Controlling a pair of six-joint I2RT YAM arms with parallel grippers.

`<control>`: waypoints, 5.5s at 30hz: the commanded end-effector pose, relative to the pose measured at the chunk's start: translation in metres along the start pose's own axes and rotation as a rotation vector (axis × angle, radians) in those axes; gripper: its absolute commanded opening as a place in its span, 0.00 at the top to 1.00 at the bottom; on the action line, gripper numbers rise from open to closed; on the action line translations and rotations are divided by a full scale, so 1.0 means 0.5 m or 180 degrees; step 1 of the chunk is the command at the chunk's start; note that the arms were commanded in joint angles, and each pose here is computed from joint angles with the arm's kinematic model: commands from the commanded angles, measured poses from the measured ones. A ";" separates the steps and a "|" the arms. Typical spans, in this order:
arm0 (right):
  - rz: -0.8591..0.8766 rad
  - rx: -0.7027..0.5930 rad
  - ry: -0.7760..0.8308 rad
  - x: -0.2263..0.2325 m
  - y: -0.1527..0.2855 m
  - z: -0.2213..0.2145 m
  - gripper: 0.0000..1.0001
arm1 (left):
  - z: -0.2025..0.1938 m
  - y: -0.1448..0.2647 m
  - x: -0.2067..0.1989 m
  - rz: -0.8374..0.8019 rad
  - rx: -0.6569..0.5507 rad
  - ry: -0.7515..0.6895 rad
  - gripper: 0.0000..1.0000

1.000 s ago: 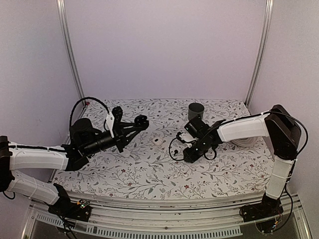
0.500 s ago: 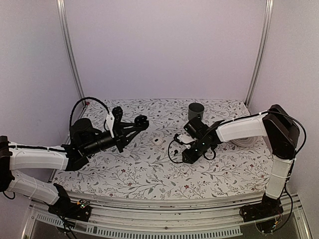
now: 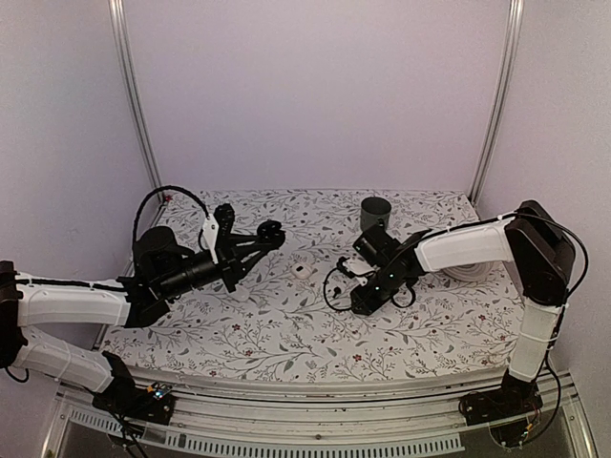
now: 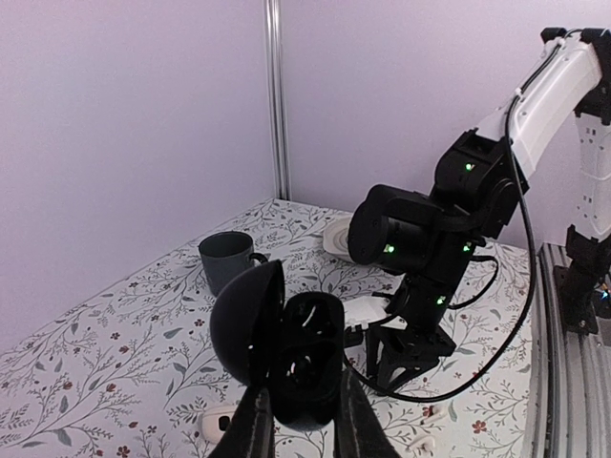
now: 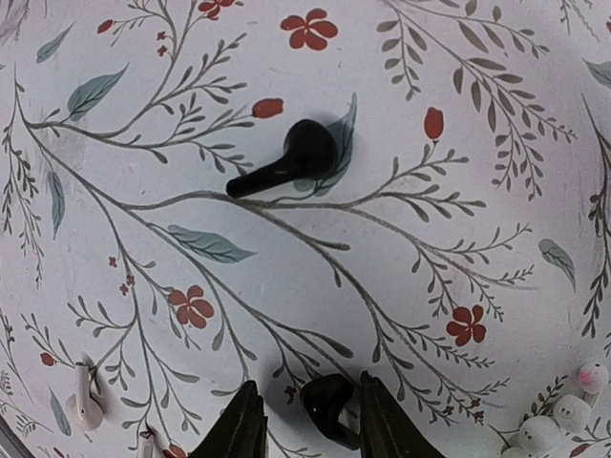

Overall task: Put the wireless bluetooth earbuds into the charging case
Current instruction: Adjust the right earbud at the center of the board, then pick up the right earbud from the center of the board, then insert the right earbud into the left side groove of the charging case.

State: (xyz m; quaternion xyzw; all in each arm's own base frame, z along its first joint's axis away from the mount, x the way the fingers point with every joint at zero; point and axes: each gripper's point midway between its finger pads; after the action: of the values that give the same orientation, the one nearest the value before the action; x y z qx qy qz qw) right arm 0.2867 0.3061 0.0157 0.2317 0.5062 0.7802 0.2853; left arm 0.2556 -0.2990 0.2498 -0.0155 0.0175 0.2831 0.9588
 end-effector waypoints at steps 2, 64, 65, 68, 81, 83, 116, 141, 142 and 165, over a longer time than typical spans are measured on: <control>0.0022 0.0027 -0.0298 0.005 0.033 0.001 0.64 | 0.023 -0.001 -0.011 -0.0054 -0.0102 -0.0024 1.00; 0.0332 0.0080 0.0377 -0.005 0.013 0.008 0.66 | 0.026 -0.006 -0.011 -0.0063 -0.0081 -0.0031 1.00; 0.0330 0.0097 0.0372 -0.006 0.010 0.004 0.66 | 0.026 -0.006 -0.012 -0.0065 -0.0081 -0.0032 1.00; 0.0318 0.0061 0.0368 -0.007 0.009 0.008 0.66 | 0.027 -0.005 -0.011 -0.0063 -0.0087 -0.0026 1.00; 0.0290 0.0088 0.0393 0.003 -0.018 -0.003 0.66 | 0.028 -0.007 -0.011 -0.0062 -0.0089 -0.0024 1.00; 0.0275 0.0135 0.0393 0.004 -0.026 -0.008 0.67 | 0.029 -0.006 -0.011 -0.0062 -0.0091 -0.0024 1.00; 0.0039 0.0308 0.0345 -0.012 -0.005 -0.047 0.75 | 0.031 -0.008 -0.012 -0.0074 -0.0097 -0.0017 1.00; 0.0077 -0.0715 -0.0115 -0.017 0.065 0.054 0.93 | 0.000 -0.003 0.021 0.0034 -0.0148 0.0284 1.00; 0.0067 -0.0775 -0.0120 -0.018 0.072 0.061 0.93 | -0.002 -0.004 0.023 0.0023 -0.0149 0.0308 1.00; 0.0481 -0.2544 0.0286 0.128 0.428 0.266 0.91 | -0.056 -0.071 -0.017 -0.0861 0.0071 0.0639 1.00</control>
State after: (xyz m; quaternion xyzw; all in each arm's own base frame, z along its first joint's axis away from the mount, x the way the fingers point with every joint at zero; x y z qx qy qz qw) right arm 0.2921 0.3452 0.2192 0.1293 0.2168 0.9206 0.2979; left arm 0.2698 -0.3261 0.2039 -0.0128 0.1296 0.1894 0.9732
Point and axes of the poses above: each gripper's point midway between its finger pads, its own y axis back along the fingers, its own x axis along the line the jaws close on, z = x × y, and after that the axes turned 4 degrees about y, right-handed
